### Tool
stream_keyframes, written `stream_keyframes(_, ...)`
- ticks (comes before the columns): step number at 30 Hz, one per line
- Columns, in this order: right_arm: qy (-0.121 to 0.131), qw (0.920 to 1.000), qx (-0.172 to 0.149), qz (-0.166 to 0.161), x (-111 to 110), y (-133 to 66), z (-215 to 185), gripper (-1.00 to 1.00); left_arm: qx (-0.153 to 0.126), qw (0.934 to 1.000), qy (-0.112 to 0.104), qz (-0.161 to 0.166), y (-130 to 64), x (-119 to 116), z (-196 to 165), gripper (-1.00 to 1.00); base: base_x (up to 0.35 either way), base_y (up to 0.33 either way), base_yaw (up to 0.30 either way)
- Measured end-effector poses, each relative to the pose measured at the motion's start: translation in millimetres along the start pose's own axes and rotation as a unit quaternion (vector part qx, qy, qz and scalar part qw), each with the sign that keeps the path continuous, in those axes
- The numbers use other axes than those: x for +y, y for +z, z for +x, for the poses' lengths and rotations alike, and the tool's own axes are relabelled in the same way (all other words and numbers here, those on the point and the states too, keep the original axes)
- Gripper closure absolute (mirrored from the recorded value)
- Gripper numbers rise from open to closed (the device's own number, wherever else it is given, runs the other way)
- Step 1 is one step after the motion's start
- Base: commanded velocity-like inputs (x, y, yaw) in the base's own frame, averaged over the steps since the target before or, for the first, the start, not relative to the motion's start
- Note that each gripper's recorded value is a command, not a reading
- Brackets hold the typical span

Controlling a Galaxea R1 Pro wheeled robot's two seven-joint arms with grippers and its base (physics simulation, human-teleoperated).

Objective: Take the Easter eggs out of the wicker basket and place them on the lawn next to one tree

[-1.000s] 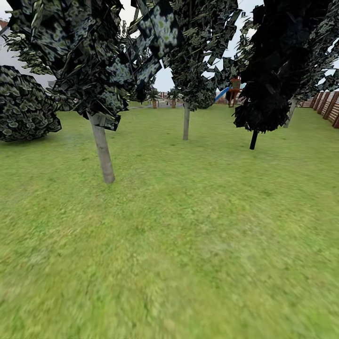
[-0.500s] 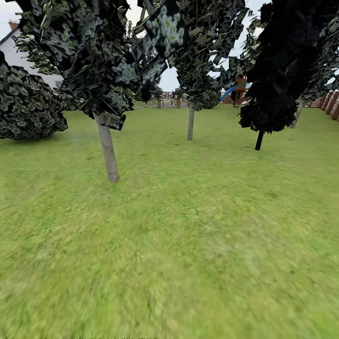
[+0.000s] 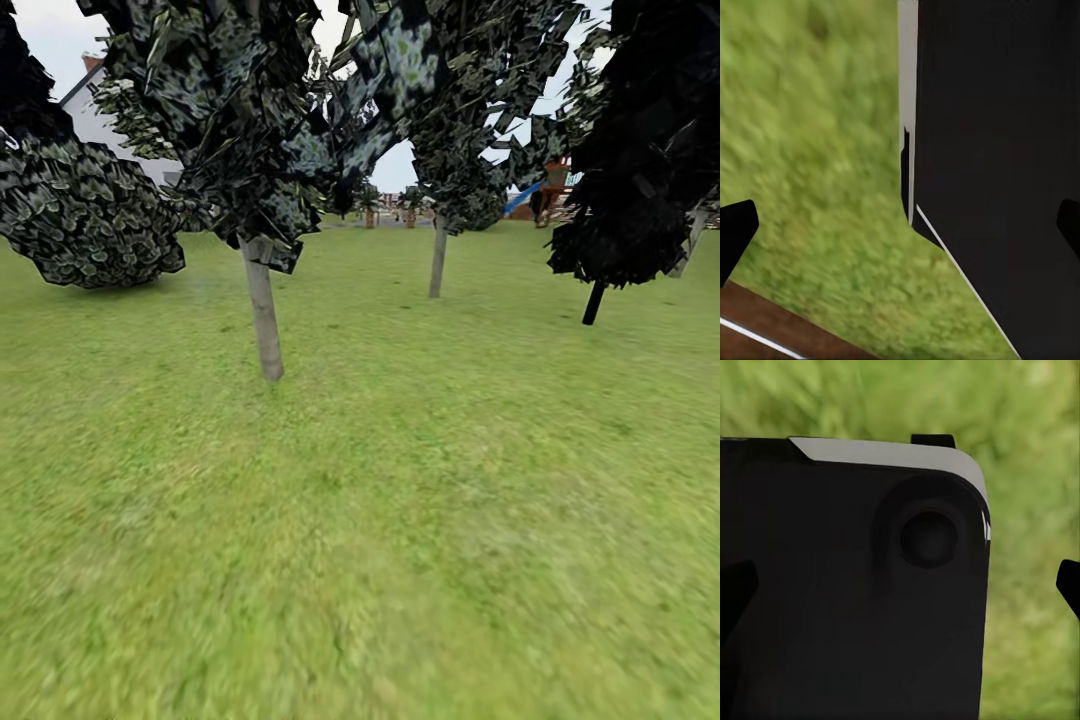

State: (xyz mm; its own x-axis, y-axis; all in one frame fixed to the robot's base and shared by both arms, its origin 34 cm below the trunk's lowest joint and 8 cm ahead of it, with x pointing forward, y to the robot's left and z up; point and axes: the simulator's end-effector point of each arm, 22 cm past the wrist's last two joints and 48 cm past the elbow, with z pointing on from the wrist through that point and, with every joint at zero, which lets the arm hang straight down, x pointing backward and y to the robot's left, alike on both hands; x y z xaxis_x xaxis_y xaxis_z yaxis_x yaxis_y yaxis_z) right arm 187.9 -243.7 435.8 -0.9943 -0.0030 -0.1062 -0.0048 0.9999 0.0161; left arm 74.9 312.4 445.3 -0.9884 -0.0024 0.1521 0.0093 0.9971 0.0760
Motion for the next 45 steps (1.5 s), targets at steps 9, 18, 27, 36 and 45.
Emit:
stream_keyframes(9,-0.001,1.0000,0.000,0.002,-5.1,0.0,0.1,-1.00,0.000,1.0000,0.000,0.000,0.0,0.0,-0.3,-1.00,0.000,0.000,0.005)
stream_keyframes(18,0.000,1.0000,0.000,0.002,-4.5,0.0,0.0,-1.00,0.000,1.0000,0.000,0.000,0.0,0.0,-0.3,-1.00,0.000,0.000,0.000)
stream_keyframes(27,0.000,1.0000,0.000,0.001,-3.3,0.0,0.1,-1.00,0.000,1.0000,0.000,0.000,0.0,0.0,-0.1,-1.00,0.000,0.000,0.000)
stream_keyframes(36,-0.001,1.0000,0.001,0.000,-2.8,-0.1,0.7,-1.00,0.000,1.0000,0.000,0.000,0.0,0.0,0.2,-1.00,0.000,0.000,0.000)
stream_keyframes(45,-0.001,1.0000,0.001,0.000,-2.8,-0.1,0.8,-1.00,0.000,1.0000,0.000,0.000,0.0,0.0,0.1,-1.00,0.000,0.000,0.000)
